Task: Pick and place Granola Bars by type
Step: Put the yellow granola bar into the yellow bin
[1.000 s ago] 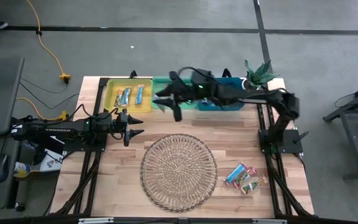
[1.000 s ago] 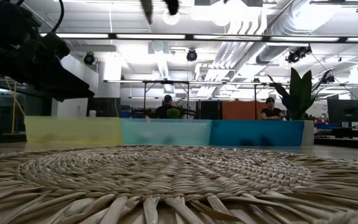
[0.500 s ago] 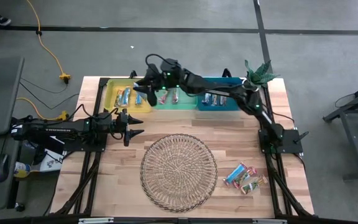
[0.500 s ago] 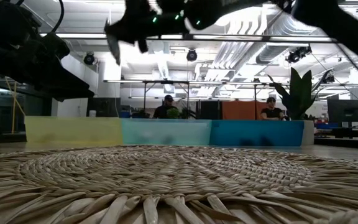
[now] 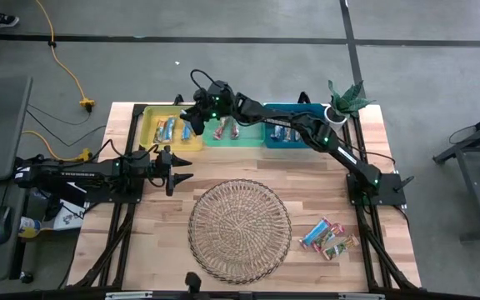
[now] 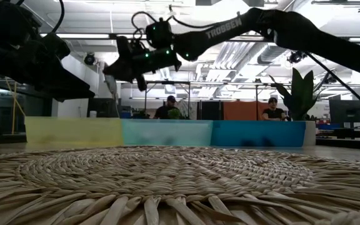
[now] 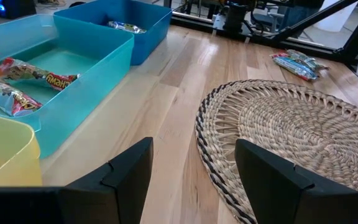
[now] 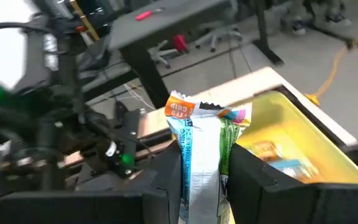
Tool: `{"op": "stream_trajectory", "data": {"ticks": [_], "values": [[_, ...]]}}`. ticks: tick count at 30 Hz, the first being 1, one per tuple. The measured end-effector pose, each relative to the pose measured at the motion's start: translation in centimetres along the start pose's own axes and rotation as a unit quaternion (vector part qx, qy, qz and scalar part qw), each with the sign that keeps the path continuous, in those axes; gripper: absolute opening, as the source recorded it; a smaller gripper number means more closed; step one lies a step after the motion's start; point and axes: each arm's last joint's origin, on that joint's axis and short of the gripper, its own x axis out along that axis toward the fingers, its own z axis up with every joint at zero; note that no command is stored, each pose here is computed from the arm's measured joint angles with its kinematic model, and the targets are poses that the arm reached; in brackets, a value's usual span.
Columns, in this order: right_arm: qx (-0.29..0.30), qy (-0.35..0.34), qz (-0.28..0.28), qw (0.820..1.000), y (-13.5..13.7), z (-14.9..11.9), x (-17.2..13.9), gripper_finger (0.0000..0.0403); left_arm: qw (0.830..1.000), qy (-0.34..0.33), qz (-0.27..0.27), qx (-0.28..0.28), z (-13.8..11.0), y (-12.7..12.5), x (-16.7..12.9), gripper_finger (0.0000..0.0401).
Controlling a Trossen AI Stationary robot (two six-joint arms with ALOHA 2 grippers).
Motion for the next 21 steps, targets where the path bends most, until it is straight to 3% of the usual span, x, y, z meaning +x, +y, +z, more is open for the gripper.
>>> {"op": "stream_trajectory", "data": {"ticks": [10, 14, 21], "values": [[0.033, -0.044, -0.081, 0.995, -1.1, 0.1, 0.0, 0.0087, 1.000, 0.000, 0.000, 0.000, 0.0, 0.0, 0.0, 0.0224], [0.062, -0.059, -0.085, 0.993, -0.7, -0.9, 1.0, 0.0087, 1.000, 0.000, 0.000, 0.000, 0.0, 0.0, 0.0, 0.0224], [0.121, -0.065, -0.140, 0.981, -0.5, -3.6, 2.6, 0.0087, 1.000, 0.000, 0.000, 0.000, 0.0, 0.0, 0.0, 0.0224]]}}
